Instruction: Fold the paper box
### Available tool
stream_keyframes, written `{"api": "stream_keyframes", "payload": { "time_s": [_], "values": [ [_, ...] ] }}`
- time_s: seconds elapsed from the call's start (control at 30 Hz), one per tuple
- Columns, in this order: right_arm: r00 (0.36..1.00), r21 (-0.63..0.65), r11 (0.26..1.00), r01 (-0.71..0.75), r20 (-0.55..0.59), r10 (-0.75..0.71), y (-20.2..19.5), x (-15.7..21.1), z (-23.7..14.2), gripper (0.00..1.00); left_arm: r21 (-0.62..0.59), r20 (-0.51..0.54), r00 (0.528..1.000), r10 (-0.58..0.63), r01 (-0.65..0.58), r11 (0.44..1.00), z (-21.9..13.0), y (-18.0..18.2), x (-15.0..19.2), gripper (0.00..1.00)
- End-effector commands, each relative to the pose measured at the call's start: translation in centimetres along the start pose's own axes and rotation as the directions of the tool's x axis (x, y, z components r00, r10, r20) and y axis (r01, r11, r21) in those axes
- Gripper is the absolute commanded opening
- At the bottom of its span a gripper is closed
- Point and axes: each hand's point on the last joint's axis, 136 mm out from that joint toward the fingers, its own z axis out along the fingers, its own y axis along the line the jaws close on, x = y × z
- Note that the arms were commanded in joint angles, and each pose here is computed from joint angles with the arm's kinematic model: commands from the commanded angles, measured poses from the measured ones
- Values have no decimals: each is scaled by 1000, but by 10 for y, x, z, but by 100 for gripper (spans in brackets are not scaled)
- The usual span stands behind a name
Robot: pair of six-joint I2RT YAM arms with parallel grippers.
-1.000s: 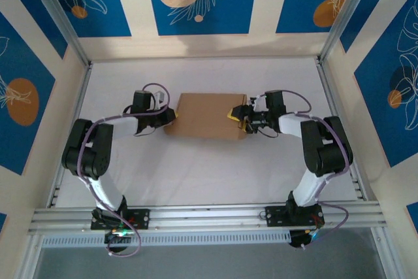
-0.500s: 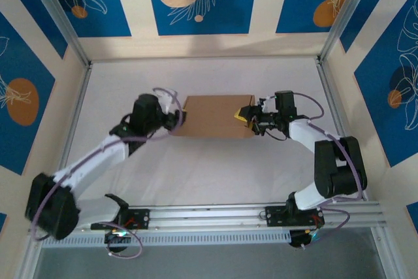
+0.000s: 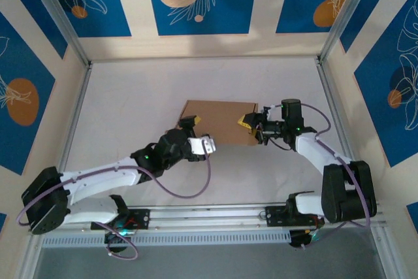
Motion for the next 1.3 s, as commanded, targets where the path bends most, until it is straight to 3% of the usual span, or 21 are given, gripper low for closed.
{"api": "stream_keyframes", "payload": {
  "time_s": [0.0, 0.13, 0.23, 0.47, 0.67, 0.77, 1.0, 1.17, 1.27],
  "values": [
    [999, -48, 999, 3, -45, -6, 14, 16, -7, 51, -4, -2, 983, 182, -182, 983, 2, -9, 0, 100],
    [999, -58, 998, 5, -38, -7, 18, 20, -11, 51, -42, 3, 978, 209, -208, 977, 3, -7, -4, 100],
    [999, -69, 998, -6, -39, 3, 20, 22, -13, 51, -115, -55, 964, 259, -263, 958, 8, 4, 2, 99],
    [999, -94, 995, -25, -40, 22, 24, 25, -15, 51, -371, -159, 934, 320, -357, 857, 19, 48, -8, 85],
    [999, -107, 994, -27, -41, 22, 32, 30, -18, 52, -372, -144, 937, 319, -350, 860, 24, 50, -15, 71],
    [999, -102, 995, -18, -37, 15, 34, 32, -22, 57, -379, -141, 949, 283, -315, 870, 19, 55, -15, 62],
    [999, -28, 999, 41, 8, -41, 35, 37, -33, 79, -206, -152, 961, 230, -258, 944, 1, 45, -8, 57],
    [977, 156, 978, 137, 142, -160, 29, 37, -62, 85, -59, -187, 970, 157, -171, 984, -19, 40, -4, 57],
    [925, 303, 927, 223, 236, -299, 33, 33, -90, 86, 141, -235, 962, 139, -107, 984, -37, 20, 1, 58]
  ]
}}
